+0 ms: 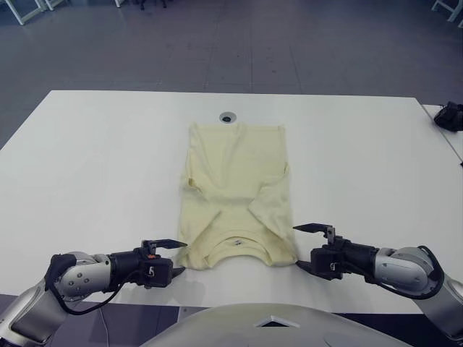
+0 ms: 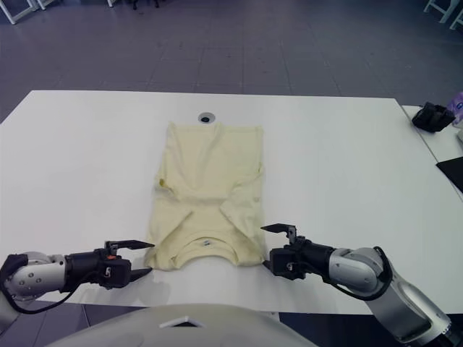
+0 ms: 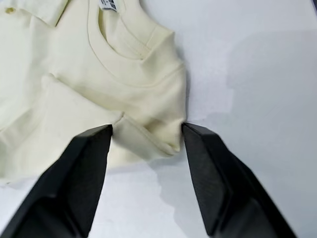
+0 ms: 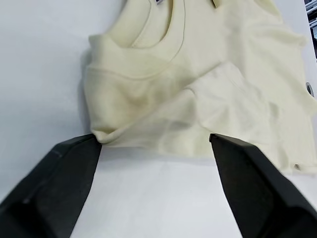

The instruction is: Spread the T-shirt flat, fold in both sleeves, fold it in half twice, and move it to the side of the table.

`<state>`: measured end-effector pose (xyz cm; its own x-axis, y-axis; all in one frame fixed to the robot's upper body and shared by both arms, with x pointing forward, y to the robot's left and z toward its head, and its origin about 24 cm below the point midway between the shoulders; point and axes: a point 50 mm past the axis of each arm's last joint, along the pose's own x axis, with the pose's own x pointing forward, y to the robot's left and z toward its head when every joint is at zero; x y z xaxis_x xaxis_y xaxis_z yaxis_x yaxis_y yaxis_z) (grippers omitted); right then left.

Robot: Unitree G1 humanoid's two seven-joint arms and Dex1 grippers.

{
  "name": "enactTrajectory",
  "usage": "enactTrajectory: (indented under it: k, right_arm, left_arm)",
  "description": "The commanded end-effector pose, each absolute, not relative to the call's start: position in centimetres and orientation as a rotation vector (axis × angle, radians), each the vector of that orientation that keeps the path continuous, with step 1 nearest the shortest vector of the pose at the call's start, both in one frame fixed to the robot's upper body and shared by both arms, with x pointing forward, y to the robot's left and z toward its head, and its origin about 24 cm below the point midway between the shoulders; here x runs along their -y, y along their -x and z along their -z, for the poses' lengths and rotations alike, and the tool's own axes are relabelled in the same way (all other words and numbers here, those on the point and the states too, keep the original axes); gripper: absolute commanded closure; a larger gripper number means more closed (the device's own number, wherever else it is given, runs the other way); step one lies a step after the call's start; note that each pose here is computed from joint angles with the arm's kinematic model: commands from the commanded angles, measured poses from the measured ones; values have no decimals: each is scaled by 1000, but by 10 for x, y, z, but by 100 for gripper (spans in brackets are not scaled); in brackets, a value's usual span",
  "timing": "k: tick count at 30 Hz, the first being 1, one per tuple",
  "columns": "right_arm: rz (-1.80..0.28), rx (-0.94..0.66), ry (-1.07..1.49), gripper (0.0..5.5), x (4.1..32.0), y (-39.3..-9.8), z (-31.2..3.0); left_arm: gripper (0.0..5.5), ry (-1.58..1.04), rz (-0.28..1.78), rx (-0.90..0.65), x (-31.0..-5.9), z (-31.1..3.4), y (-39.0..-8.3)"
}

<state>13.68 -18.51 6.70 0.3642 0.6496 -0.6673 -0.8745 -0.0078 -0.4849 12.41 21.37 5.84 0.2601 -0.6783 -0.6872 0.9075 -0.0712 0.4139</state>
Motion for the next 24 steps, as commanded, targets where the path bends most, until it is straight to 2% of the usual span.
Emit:
enactTrajectory:
  k: [1, 11, 20, 24]
  right_arm:
    - [-1258, -348, 1011, 222, 187, -133, -55]
    - [-1273, -322, 1004, 390, 175, -134, -62]
    - [-1255, -290, 1023, 541, 170, -139, -72]
    - [-1220, -292, 1051, 550, 179, -151, -81]
  left_arm:
    - [361, -1025, 1362, -641, -240, -2, -99]
    - [544, -1036, 1393, -628, -237, -12, -102]
    - [548, -1032, 1422, -619, -233, -18, -110]
    - [548, -1018, 1398, -582, -231, -26, -125]
